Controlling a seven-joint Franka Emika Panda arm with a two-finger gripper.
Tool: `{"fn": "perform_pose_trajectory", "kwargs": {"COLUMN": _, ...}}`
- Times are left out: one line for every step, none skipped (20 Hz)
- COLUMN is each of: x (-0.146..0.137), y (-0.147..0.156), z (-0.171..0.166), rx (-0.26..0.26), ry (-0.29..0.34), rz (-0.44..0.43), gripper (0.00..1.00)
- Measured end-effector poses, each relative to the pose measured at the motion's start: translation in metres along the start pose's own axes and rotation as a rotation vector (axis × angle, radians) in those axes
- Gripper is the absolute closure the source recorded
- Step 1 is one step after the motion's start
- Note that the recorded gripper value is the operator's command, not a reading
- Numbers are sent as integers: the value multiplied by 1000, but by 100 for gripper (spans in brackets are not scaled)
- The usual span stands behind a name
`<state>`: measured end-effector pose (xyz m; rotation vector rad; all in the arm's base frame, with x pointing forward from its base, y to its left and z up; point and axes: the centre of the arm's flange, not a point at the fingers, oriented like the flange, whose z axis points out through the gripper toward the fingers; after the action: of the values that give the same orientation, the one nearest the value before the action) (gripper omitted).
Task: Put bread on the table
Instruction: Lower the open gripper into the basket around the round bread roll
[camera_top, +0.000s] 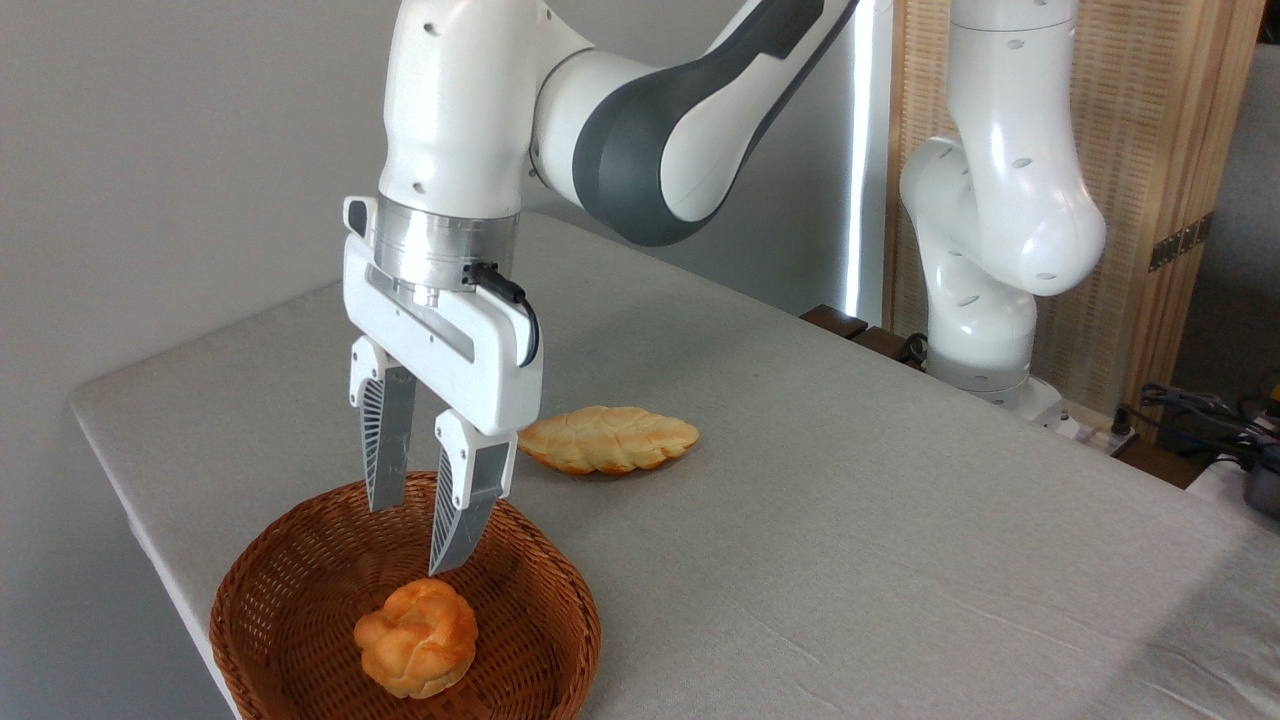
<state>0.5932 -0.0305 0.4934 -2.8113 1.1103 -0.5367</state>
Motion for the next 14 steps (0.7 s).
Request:
{"fn": "perform_pose_trajectory", "kwargs": {"x": 0, "y": 0, "z": 2, "rx": 2, "ry": -6, "rz": 4, "gripper": 0}}
{"fn": "perform_pose_trajectory", "kwargs": {"x": -1, "y": 0, "z": 3, "rx": 5, "ry": -11, "rz": 9, "gripper": 0}}
{"fn": "perform_pose_trajectory", "kwargs": {"x": -1, "y": 0, "z": 5, "rx": 12, "ry": -22, "rz": 20, "gripper": 0}}
{"fn": "perform_pose_trajectory", "kwargs": {"x": -1, "y": 0, "z": 7, "rx": 14, "ry": -29, "rz": 25, "gripper": 0}}
{"fn": "perform_pose_trajectory", "kwargs": {"x": -2, "y": 0, "z": 11, "rx": 16, "ry": -38, "rz": 31, "gripper": 0}}
{"fn": "perform_pose_trajectory", "kwargs": {"x": -2, "y": 1, "z": 15, "rx": 15, "ry": -47, "rz": 35, "gripper": 0}}
{"fn": "perform_pose_trajectory", "kwargs": {"x": -2, "y": 1, "z": 20, "rx": 16, "ry": -52, "rz": 37, "gripper": 0}}
{"fn": "perform_pose_trajectory", "kwargs": {"x": -1, "y": 1, "z": 25, "rx": 21, "ry": -52, "rz": 39, "gripper": 0}}
{"fn": "perform_pose_trajectory", "kwargs": {"x": -1, "y": 1, "z": 30, "rx": 24, "ry": -54, "rz": 40, "gripper": 0}}
{"fn": "perform_pose_trajectory", "kwargs": {"x": 0, "y": 1, "z": 37, "rx": 28, "ry": -56, "rz": 42, "gripper": 0}}
{"fn": "perform_pose_trajectory", "kwargs": {"x": 0, "y": 1, "z": 40, "rx": 31, "ry": -56, "rz": 43, "gripper": 0}}
{"fn": "perform_pose_trajectory", "kwargs": {"x": 1, "y": 1, "z": 45, "rx": 37, "ry": -54, "rz": 45, "gripper": 0}}
{"fn": "perform_pose_trajectory", "kwargs": {"x": 1, "y": 1, "z": 47, "rx": 39, "ry": -53, "rz": 46, "gripper": 0}}
{"fn": "perform_pose_trajectory", "kwargs": {"x": 1, "y": 1, "z": 50, "rx": 41, "ry": -54, "rz": 48, "gripper": 0}}
